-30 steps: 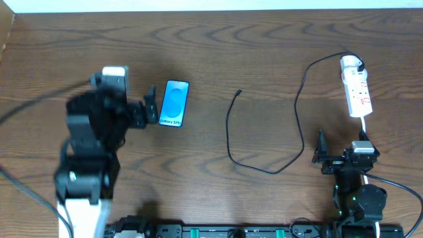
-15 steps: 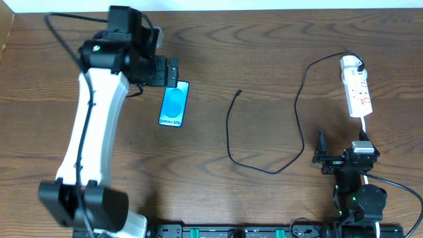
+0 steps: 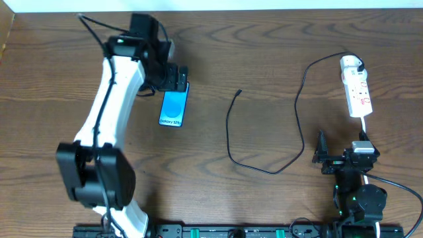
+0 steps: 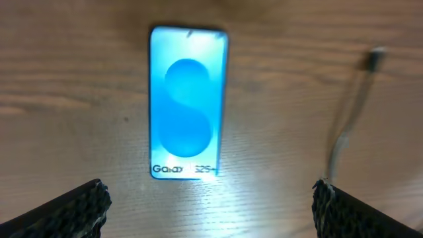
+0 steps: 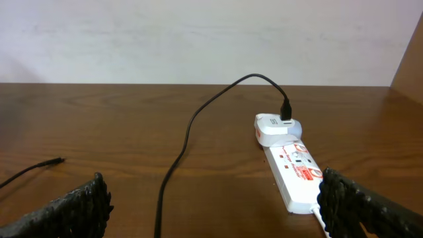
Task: Plug charger to phone and switch on socket
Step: 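Reach the left gripper forward over the blue-screened phone, then close the left gripper on the phone's top edge and lift it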
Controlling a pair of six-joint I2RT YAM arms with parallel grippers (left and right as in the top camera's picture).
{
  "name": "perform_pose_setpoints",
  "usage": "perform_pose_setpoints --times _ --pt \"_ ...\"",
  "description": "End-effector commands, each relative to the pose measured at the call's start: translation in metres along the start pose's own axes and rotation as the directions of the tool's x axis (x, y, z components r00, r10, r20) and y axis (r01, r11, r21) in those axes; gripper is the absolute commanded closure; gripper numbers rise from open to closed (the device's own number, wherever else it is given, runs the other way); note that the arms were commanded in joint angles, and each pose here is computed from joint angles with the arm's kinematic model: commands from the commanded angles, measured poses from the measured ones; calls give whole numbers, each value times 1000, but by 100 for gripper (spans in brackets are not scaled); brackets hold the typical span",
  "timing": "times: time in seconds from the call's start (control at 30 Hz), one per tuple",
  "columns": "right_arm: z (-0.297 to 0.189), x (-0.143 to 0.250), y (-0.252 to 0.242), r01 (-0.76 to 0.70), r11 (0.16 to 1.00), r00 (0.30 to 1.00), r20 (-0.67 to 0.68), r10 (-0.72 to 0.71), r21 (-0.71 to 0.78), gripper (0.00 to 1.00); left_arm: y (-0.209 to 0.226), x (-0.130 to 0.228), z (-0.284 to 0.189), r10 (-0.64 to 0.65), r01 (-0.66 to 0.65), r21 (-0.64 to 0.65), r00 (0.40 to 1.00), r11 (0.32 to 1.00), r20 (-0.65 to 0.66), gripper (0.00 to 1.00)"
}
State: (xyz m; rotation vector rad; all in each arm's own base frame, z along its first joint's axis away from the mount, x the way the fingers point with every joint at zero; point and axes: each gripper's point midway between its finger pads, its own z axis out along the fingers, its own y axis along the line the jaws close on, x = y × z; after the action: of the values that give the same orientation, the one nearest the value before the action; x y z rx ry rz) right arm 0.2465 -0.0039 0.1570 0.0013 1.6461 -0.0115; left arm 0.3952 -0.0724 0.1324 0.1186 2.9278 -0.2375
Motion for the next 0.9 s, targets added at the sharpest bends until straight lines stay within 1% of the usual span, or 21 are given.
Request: perform_pose_setpoints --times 0.0,0.07,0.13,0.2,0.23,0.37,0.47,0.57,0.67,0.77,0.87 --pt "0 0 1 8 1000 1000 0 -8 -1 1 15 6 26 -68 64 -68 996 996 -55 1" --pt "0 0 1 8 1000 1000 0 -8 -1 1 18 6 39 -71 66 -78 995 995 -75 1" --pt "0 0 1 8 1000 1000 0 -8 -1 1 27 5 52 -80 69 -121 993 990 -87 1" --pt "0 0 1 8 1000 1000 0 -8 -1 1 28 4 63 -82 70 -122 992 990 -97 1" --pt "0 0 1 8 1000 1000 0 -8 -1 1 29 4 76 -81 67 -123 990 990 -113 1" --pt "0 1 1 8 1000 1000 0 -8 -1 1 24 8 107 -90 71 -125 984 990 -155 1" --pt "0 0 1 8 1000 1000 0 -8 -1 1 19 9 121 -85 64 -125 982 990 -167 1" --pt "0 0 1 8 1000 1000 0 -8 -1 1 14 7 125 -79 59 -129 984 990 -158 1" --pt "0 0 1 8 1000 1000 0 -8 -1 1 25 5 124 -122 95 -196 983 976 -133 1" --pt "0 1 1 8 1000 1000 0 -8 -1 1 31 1 124 -111 83 -228 987 970 -115 1" --pt "0 1 1 8 1000 1000 0 -8 -1 1 31 -1 125 -86 59 -223 990 973 -112 1"
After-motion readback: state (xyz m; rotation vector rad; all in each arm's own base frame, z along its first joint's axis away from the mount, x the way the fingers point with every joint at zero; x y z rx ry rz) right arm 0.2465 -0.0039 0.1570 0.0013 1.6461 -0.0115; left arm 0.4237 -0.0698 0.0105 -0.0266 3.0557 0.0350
